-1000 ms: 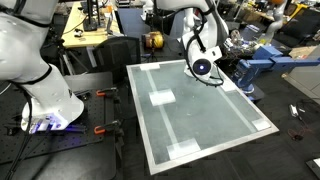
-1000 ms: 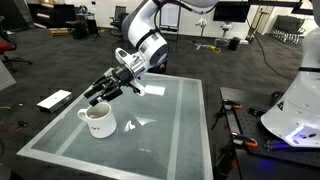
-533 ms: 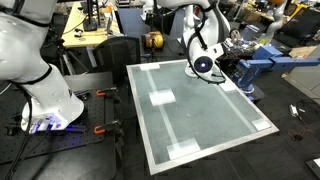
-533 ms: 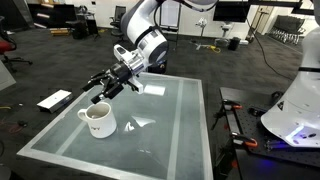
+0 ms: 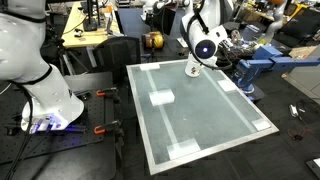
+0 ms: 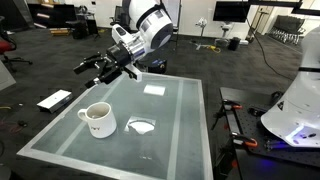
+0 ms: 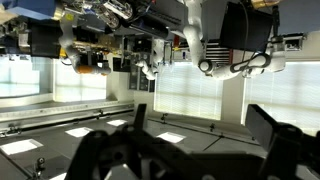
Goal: Place the green pen inside the white mug
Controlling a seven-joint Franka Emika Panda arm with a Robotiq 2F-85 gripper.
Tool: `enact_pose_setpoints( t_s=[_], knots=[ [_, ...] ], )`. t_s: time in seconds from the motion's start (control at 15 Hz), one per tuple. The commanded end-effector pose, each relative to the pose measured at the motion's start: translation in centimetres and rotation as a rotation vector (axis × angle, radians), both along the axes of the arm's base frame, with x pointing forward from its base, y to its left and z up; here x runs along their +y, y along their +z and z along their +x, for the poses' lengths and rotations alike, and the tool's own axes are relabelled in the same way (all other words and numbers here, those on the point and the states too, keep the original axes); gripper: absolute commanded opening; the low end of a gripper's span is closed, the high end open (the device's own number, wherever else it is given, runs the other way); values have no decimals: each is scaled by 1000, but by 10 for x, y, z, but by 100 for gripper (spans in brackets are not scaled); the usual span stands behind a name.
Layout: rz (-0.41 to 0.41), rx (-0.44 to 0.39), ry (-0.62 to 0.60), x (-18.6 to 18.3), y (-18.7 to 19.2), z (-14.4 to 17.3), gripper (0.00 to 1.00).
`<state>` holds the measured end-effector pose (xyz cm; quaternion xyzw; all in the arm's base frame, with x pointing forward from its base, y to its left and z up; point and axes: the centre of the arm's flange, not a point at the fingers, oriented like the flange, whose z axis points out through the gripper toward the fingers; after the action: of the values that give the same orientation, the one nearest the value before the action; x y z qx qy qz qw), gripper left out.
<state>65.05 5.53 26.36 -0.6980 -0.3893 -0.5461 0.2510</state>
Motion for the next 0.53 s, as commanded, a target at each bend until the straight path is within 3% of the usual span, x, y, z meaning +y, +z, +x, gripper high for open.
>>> enact_pose_setpoints(
  t_s=[0.0, 0.47],
  knots=[
    [-26, -69, -5, 7, 37, -43, 100],
    [-44, -163, -2, 16, 74, -100, 100]
  ],
)
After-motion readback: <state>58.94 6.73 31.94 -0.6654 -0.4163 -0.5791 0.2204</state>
